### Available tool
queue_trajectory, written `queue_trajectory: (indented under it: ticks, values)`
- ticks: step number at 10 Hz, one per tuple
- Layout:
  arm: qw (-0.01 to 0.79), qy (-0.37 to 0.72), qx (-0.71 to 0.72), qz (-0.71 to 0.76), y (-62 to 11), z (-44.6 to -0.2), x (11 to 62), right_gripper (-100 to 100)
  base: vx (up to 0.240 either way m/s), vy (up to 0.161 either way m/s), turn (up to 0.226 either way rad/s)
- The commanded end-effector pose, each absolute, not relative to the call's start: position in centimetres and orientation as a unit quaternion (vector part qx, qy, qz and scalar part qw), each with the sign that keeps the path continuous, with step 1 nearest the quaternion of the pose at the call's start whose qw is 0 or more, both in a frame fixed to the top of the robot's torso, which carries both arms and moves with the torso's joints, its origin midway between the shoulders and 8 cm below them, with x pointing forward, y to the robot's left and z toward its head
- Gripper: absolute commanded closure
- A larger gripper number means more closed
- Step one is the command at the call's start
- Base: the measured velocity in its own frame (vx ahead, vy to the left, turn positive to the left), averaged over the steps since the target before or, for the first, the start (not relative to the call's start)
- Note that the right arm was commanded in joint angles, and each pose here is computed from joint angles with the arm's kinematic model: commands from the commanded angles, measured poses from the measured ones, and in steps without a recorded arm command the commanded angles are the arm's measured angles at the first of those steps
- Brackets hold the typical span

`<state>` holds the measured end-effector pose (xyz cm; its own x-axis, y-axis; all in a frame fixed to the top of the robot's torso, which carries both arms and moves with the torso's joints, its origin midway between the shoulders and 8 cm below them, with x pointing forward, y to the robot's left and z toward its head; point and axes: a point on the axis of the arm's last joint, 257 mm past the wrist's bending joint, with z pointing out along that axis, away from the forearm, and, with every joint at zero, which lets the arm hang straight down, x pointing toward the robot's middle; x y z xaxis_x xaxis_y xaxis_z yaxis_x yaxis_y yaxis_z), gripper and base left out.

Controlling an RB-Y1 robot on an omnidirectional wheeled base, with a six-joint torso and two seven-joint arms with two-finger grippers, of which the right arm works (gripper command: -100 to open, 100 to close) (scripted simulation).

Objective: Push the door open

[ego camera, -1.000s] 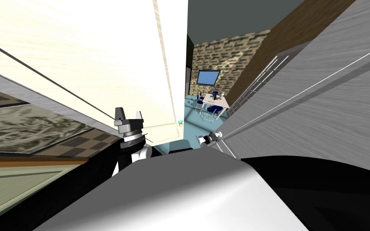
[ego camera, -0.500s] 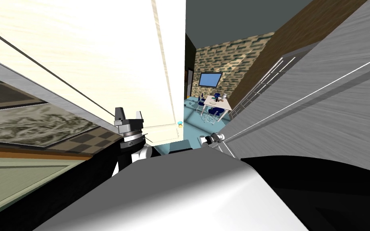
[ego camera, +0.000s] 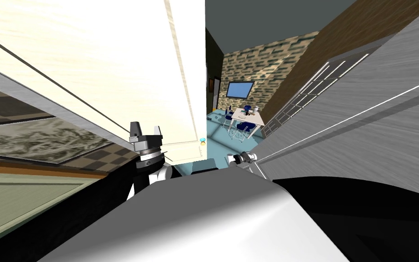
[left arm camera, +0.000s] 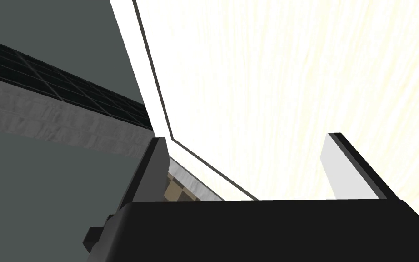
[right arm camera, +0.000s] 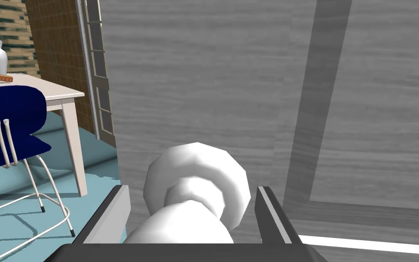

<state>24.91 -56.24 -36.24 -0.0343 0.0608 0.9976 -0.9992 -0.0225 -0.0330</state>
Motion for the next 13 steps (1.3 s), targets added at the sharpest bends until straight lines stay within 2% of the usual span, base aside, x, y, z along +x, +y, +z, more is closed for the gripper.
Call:
queue_trajectory:
  ticks: [1, 4, 10, 13]
  values:
    - [0.526, -0.502, 0.456, 0.514, -57.4, -35.8, 22.2, 100, 0.037, -0.091, 0.195]
    - [0.526, -0.502, 0.456, 0.514, -57.4, -35.8, 22.2, 100, 0.017, -0.054, 0.013]
    - [0.557, -0.537, 0.422, 0.472, -57.3, -36.4, 18.0, 100, 0.023, -0.087, 0.099]
    - [0.573, -0.556, 0.419, 0.433, -55.8, -38.2, 15.3, 100, 0.025, -0.145, 0.136]
